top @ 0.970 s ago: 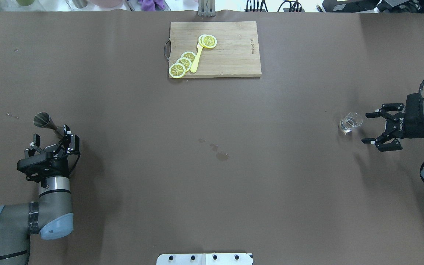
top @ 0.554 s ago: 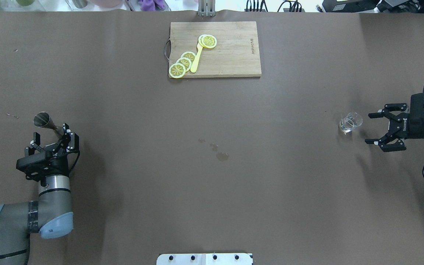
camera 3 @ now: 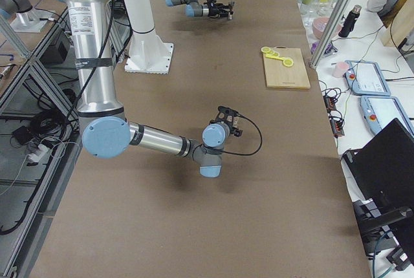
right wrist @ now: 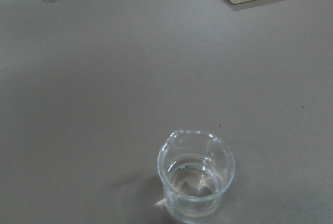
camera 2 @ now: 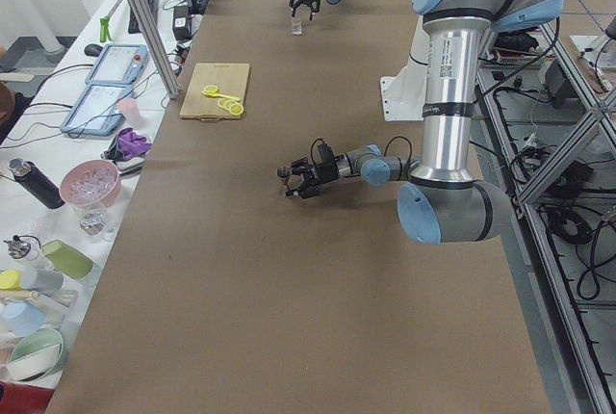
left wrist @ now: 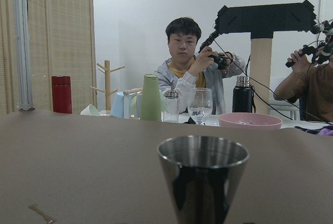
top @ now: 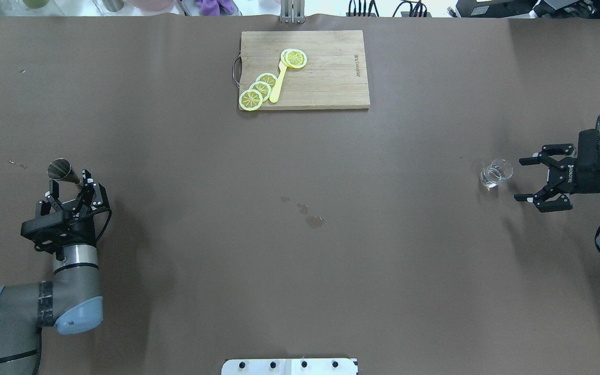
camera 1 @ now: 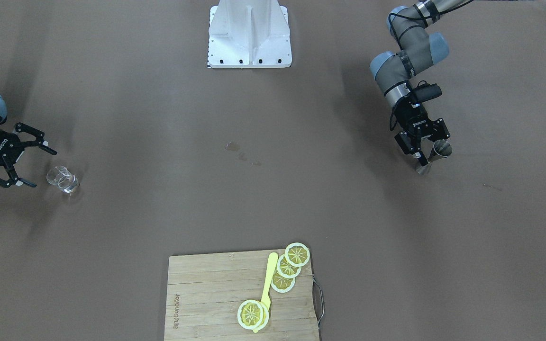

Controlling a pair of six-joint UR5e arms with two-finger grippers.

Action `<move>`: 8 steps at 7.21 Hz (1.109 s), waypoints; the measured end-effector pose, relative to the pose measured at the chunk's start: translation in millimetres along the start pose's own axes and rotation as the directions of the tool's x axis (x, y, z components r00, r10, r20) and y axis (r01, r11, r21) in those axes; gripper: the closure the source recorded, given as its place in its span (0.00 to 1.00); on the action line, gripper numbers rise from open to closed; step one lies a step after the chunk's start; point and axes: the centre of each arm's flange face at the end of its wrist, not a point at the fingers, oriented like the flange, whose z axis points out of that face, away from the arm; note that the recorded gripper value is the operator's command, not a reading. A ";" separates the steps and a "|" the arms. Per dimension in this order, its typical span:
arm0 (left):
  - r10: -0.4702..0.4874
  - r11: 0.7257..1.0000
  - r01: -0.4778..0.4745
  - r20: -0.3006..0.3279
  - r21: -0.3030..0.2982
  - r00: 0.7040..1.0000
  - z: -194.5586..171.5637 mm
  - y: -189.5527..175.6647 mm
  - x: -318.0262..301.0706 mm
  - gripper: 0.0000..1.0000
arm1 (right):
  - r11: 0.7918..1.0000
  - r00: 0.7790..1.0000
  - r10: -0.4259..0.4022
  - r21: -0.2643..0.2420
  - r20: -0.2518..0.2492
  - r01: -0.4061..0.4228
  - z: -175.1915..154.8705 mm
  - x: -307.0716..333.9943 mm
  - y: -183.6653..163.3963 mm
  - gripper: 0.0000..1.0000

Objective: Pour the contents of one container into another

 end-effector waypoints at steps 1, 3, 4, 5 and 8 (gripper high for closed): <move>0.003 1.000 -0.003 0.002 0.002 1.000 1.3 -0.2 -0.6 0.26 | 1.000 1.000 0.002 -0.002 -0.001 -0.002 5.5 4.8 -1.2 0.00; 0.009 1.000 -0.009 0.005 0.005 1.000 2.9 -0.2 -0.9 0.30 | 1.000 1.000 0.001 -0.001 -0.007 -0.001 14.2 12.6 -6.2 0.01; 0.013 1.000 -0.013 0.006 0.007 1.000 3.4 0.3 -1.1 0.30 | 1.000 1.000 0.000 0.001 -0.011 0.000 17.5 15.6 -9.3 0.01; 0.017 1.000 -0.017 0.005 0.011 1.000 3.9 1.3 -0.7 0.30 | 1.000 1.000 -0.002 0.004 -0.014 0.002 20.3 17.8 -12.2 0.01; 0.026 0.999 -0.026 0.003 0.020 1.000 4.5 4.8 3.7 0.42 | 1.000 1.000 -0.004 0.005 -0.017 0.004 25.3 20.5 -15.6 0.02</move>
